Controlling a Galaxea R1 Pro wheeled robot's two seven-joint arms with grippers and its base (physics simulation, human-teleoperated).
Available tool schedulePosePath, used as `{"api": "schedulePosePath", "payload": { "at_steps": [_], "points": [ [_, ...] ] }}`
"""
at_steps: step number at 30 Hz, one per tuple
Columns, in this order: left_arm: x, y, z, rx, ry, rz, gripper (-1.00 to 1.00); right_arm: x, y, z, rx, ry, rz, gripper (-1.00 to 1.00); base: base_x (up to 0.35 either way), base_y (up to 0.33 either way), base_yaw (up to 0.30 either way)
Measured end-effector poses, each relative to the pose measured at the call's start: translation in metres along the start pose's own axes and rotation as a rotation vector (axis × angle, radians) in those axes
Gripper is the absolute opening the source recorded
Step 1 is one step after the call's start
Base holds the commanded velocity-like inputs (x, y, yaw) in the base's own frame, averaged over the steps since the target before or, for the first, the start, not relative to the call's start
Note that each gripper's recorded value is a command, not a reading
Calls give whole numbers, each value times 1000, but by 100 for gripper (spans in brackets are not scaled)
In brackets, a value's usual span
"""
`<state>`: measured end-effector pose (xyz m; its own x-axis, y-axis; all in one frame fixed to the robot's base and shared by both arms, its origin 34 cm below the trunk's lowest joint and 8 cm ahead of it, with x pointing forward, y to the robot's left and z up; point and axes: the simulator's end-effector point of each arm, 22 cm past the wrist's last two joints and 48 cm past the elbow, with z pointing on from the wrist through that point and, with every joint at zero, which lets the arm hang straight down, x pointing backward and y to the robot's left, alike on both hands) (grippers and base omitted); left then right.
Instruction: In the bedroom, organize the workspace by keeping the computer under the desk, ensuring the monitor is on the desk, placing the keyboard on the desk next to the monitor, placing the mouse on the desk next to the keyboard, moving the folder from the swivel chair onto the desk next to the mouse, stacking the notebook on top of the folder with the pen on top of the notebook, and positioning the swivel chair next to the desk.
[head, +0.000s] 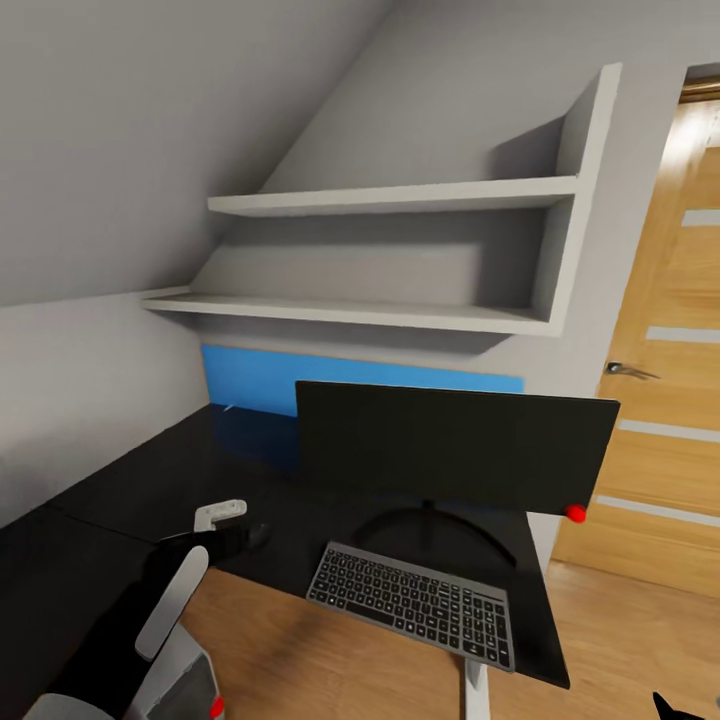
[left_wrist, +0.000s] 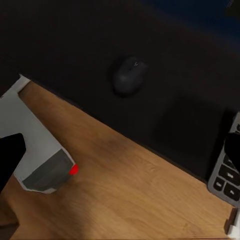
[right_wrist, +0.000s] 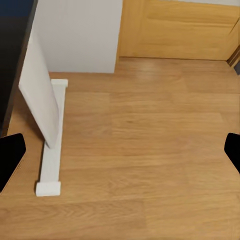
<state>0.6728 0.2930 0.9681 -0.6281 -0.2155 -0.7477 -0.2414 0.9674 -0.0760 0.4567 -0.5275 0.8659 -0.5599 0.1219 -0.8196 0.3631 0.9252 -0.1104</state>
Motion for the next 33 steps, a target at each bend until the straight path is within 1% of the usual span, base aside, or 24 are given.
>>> {"api": "schedulePosePath", "payload": {
  "at_steps": [1, 2, 4, 8, 12, 15, 17, 19, 21, 23, 25, 29, 33],
  "points": [
    [2, 0, 1, 3, 6, 1, 100, 0, 0, 0, 0, 0, 0, 100, 265, 185, 0],
    [12, -1, 7, 16, 30, 4, 100, 0, 0, 0, -1, 1, 1, 100, 267, 187, 0],
    [18, -1, 10, 25, 43, 6, 100, 0, 0, 0, -1, 1, 2, 100, 270, 192, 0],
    [24, -1, 14, 38, 55, 3, 100, 1, 0, 0, -2, 1, 2, 100, 273, 196, 0],
    [36, 2, 23, 44, 73, -6, 100, 1, 0, 0, -1, 1, 2, 100, 277, 192, 0],
    [38, 2, 26, 44, 75, -6, 100, 1, 0, 0, -1, 1, 2, 100, 271, 150, 0],
    [40, 3, 28, 34, 73, 6, 100, 1, 0, 0, -2, 2, 3, 100, 138, 66, 0],
    [39, 6, 31, 16, 57, 22, 100, 1, 0, 0, -2, 2, 3, 100, 81, 38, 0],
    [41, 0, 33, 14, 45, 32, 100, 1, 0, 0, -2, 2, 3, 100, 41, 20, 0],
    [44, -13, 35, 22, 41, 47, 100, 1, 0, 0, -2, 2, 3, 100, 24, 9, 0],
    [44, -18, 36, 24, 41, 54, 100, 1, 0, 0, -2, 2, 3, 100, 146, 4, 0],
    [48, -22, 38, 26, 49, 60, 100, 1, 0, 0, -2, 2, 4, 100, 204, 2, 0],
    [53, -27, 41, 37, 53, 66, 100, 1, 0, 0, -2, 2, 3, 100, 71, 0, 0]
  ]
}}
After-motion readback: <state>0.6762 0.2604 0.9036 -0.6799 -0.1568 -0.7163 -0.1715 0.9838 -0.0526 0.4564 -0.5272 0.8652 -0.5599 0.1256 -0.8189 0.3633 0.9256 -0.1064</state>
